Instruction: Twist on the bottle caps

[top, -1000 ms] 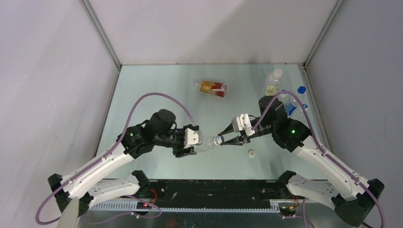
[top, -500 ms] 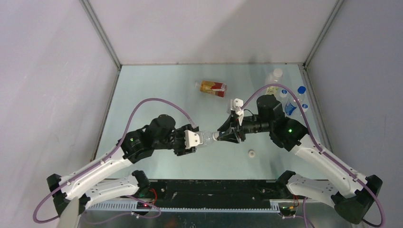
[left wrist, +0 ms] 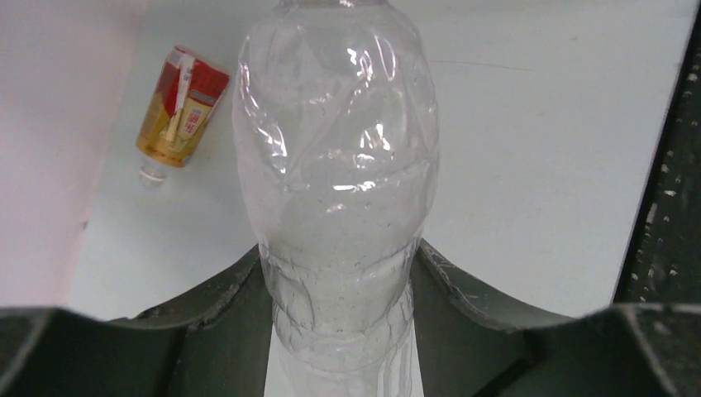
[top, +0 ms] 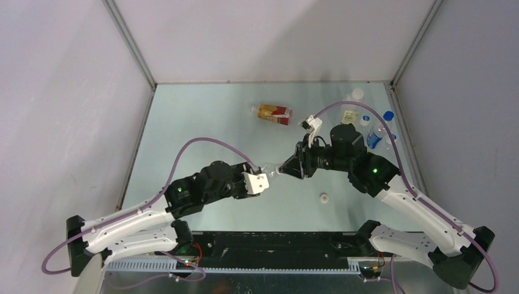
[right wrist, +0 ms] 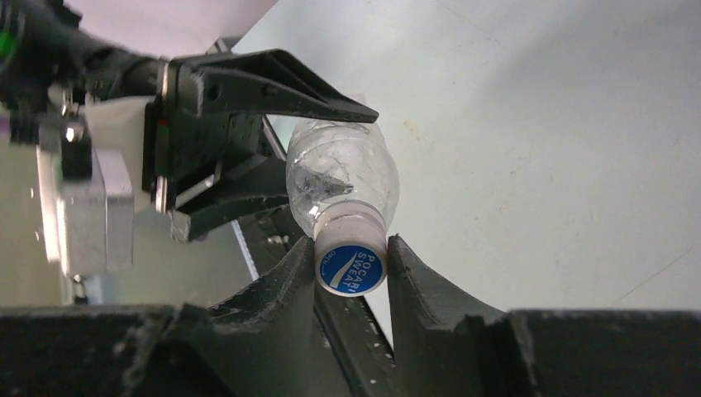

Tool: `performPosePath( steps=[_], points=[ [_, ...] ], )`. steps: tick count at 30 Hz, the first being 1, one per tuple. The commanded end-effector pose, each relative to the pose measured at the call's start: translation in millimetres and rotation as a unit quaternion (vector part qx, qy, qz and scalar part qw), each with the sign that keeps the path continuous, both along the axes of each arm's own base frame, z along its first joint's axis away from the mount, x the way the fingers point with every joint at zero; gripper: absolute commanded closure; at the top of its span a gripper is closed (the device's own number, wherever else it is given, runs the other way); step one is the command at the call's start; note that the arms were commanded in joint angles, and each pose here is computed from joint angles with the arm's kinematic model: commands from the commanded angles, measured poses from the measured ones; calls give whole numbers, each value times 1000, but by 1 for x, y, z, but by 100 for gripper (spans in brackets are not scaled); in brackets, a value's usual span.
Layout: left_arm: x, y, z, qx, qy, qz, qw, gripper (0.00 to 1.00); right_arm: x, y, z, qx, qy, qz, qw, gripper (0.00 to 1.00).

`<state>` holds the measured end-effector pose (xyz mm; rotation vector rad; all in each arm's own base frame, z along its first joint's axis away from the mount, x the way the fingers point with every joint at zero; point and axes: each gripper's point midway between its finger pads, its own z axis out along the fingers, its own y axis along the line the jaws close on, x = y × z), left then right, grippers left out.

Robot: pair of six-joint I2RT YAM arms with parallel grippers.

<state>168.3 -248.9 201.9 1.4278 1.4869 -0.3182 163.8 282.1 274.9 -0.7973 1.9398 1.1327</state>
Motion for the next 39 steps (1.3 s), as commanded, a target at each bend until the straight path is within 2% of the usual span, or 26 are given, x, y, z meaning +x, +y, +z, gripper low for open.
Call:
performPosePath(
  steps=[1, 8, 11, 17, 20, 25, 28, 30, 33, 35, 36, 39],
  points=[
    [18, -32, 99, -165, -112, 30, 979, 78, 0, 0, -9, 5, 129, -91, 987, 100],
    [30, -37, 95, -152, -145, 95, 973, 78, 3, -6, -29, 0, 266, -176, 948, 100],
    [31, -40, 94, -156, -157, 117, 968, 78, 2, -2, -29, 8, 298, -182, 937, 97],
    [26, -44, 83, -154, -153, 126, 968, 78, 7, -2, -28, 25, 324, -214, 921, 86],
    [25, -41, 75, -157, -139, 133, 969, 78, 10, -3, -20, 45, 297, -211, 930, 81],
    [26, -33, 39, -124, -104, 149, 975, 79, 13, -10, -8, 58, 237, -193, 950, 57],
    [23, -30, 27, -137, -69, 153, 976, 79, 15, -16, 0, 73, 212, -190, 956, 49],
    [23, -28, 17, -140, -47, 156, 977, 79, 16, -21, 3, 80, 195, -184, 960, 39],
    [24, -27, -1, -140, -11, 159, 977, 79, 20, -29, 6, 83, 172, -184, 964, 32],
    [23, -27, -9, -138, 7, 159, 978, 79, 22, -36, 11, 90, 161, -186, 965, 18],
    [26, -25, -11, -138, 12, 164, 977, 79, 22, -37, 13, 94, 158, -181, 966, 5],
    [29, -24, -18, -149, 37, 169, 974, 79, 27, -46, 29, 113, 121, -173, 971, 1]
  ],
)
